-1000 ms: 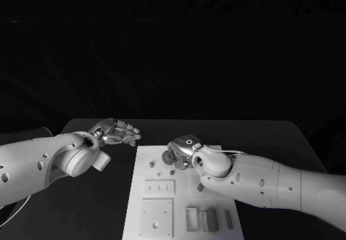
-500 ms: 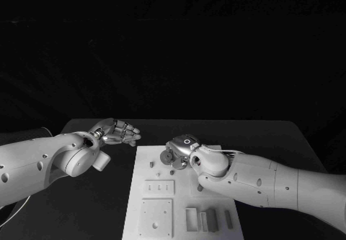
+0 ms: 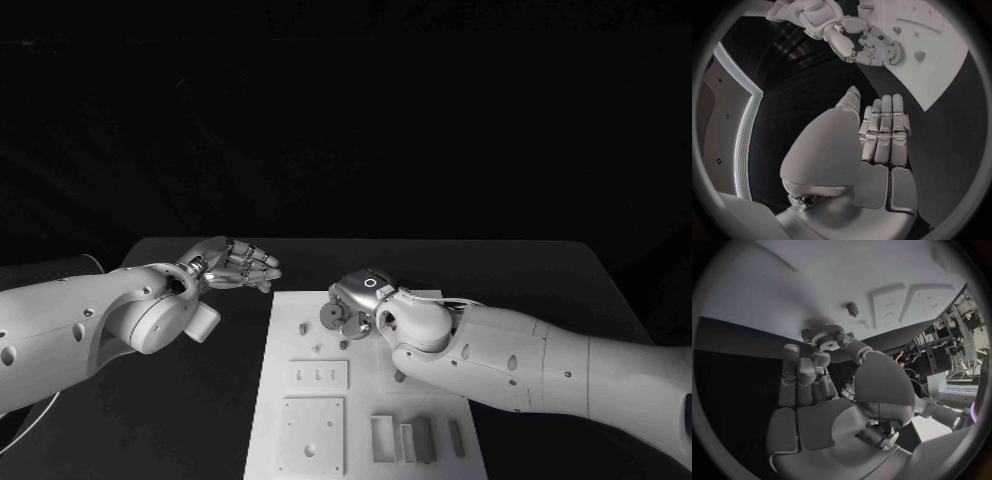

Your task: Assemble the parts on the task board

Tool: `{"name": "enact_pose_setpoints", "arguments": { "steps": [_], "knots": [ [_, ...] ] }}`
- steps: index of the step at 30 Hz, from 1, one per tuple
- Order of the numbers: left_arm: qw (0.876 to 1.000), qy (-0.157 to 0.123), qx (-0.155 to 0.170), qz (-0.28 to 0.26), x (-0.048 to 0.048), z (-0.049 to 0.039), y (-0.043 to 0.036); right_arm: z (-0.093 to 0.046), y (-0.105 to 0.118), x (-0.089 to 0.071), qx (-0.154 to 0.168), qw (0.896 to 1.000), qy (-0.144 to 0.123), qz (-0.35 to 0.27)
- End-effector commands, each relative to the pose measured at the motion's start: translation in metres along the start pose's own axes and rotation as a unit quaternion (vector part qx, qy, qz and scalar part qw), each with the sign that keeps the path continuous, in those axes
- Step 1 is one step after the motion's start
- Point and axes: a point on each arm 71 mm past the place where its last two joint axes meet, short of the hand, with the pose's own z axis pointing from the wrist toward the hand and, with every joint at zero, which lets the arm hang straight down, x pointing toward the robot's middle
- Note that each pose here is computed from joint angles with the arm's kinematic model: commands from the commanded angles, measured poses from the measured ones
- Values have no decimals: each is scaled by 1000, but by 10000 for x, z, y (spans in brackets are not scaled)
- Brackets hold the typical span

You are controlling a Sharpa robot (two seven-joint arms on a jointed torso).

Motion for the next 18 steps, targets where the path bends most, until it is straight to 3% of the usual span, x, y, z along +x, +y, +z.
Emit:
{"name": "enact_pose_setpoints", "arguments": {
  "steps": [1,18],
  "knots": [
    [1000,6,5,1,15,2,-24,0,14,17,-2,1000,9,-7],
    [1000,5,7,4,18,46,-31,-21,-38,28,2,1000,10,-1]
  ]
}}
